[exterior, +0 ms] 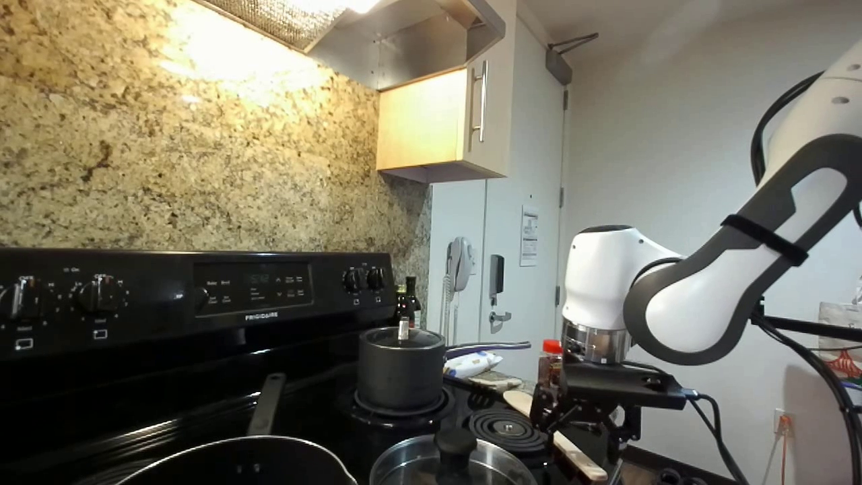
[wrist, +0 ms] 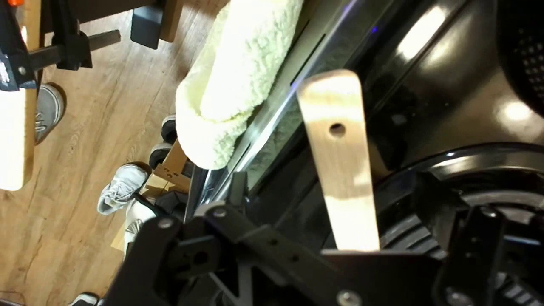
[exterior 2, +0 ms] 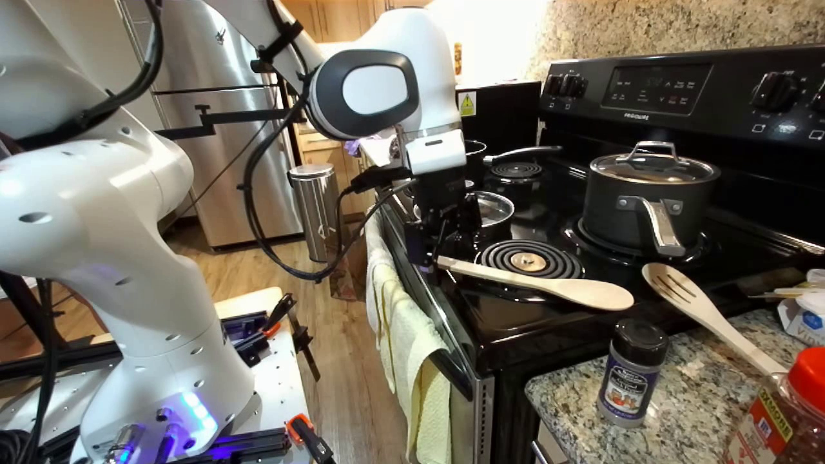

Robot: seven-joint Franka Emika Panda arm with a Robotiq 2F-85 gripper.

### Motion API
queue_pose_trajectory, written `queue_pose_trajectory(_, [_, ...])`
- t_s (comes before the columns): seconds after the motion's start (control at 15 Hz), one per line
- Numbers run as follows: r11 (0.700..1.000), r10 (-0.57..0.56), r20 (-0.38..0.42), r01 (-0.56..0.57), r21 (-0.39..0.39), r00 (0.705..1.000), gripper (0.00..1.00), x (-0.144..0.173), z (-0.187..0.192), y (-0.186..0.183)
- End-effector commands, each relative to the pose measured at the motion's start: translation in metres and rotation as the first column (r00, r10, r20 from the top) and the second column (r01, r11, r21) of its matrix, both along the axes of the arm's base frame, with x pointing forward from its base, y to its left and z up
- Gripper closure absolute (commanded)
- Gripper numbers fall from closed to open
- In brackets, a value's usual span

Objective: Place the wooden spoon in the pot

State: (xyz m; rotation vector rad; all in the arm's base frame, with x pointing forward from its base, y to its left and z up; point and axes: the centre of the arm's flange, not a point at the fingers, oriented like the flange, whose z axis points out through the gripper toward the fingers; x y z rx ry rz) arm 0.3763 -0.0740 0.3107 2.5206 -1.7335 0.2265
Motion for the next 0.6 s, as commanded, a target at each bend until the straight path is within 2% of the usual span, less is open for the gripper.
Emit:
queue_pose_trajectory(0.0, [1.000, 0.001, 0.011, -0.001, -0.023, 1.000, 0.33, 0.006, -0.014, 0.005])
queue_pose_trajectory(0.27, [1.000, -0.003, 0.001, 0.003, -0.028, 1.000, 0.55, 0.002, -0.010, 0.006])
queue_pose_trajectory(0.53, [1.000, -0.003, 0.008, 0.003, -0.023, 1.000, 0.81, 0.000, -0.002, 0.007])
